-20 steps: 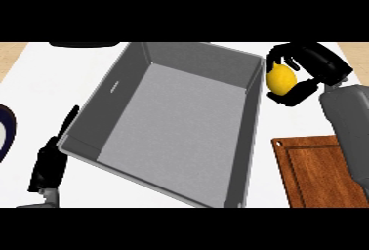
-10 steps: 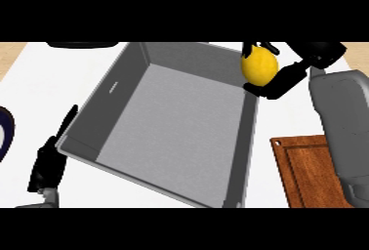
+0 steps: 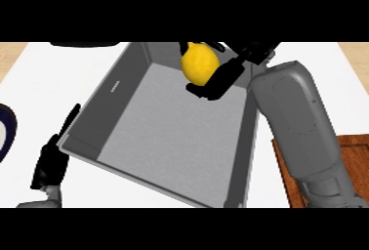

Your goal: Pick the lemon from the cutting board and place it in the cardboard box

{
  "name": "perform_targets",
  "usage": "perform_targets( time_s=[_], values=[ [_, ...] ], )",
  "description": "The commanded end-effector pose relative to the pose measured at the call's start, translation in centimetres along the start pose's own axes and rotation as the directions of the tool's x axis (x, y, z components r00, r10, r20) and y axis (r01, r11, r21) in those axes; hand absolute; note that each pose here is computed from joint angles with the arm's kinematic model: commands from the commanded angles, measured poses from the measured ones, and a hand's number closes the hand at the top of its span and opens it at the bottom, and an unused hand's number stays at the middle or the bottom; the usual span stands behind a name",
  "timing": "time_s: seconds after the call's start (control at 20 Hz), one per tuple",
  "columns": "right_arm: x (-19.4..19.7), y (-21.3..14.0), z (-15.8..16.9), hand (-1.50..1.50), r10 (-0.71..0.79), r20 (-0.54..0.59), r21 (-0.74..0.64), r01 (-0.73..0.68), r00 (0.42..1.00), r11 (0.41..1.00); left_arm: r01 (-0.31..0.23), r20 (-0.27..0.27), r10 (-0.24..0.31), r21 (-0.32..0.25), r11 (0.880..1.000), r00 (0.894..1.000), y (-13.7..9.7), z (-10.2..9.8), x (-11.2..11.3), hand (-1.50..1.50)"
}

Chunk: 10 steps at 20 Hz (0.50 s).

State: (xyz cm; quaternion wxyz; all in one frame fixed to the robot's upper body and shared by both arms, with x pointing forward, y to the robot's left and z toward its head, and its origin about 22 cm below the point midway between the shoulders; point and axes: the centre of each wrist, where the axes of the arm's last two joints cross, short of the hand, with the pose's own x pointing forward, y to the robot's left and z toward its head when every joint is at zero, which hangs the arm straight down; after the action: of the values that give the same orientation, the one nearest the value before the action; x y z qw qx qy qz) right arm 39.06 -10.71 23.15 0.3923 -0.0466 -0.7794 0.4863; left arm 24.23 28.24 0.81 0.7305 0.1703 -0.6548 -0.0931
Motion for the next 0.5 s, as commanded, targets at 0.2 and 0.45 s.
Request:
perform_targets(
  time_s=[0.2,0.45],
  values=[
    [1.2,5.2,-5.0,1.5,0.035,-0.075,0.127,-0.025,0.997,0.992,-0.013,0.01,0.013,-0.001,1.0,1.0,0.8,-0.3,0.2,0.0],
    [-0.2,9.5,-5.6,1.5,0.085,-0.123,0.156,-0.066,0.989,0.986,-0.009,0.016,0.01,-0.026,1.0,1.0,1.7,-0.8,0.2,0.0]
  ],
)
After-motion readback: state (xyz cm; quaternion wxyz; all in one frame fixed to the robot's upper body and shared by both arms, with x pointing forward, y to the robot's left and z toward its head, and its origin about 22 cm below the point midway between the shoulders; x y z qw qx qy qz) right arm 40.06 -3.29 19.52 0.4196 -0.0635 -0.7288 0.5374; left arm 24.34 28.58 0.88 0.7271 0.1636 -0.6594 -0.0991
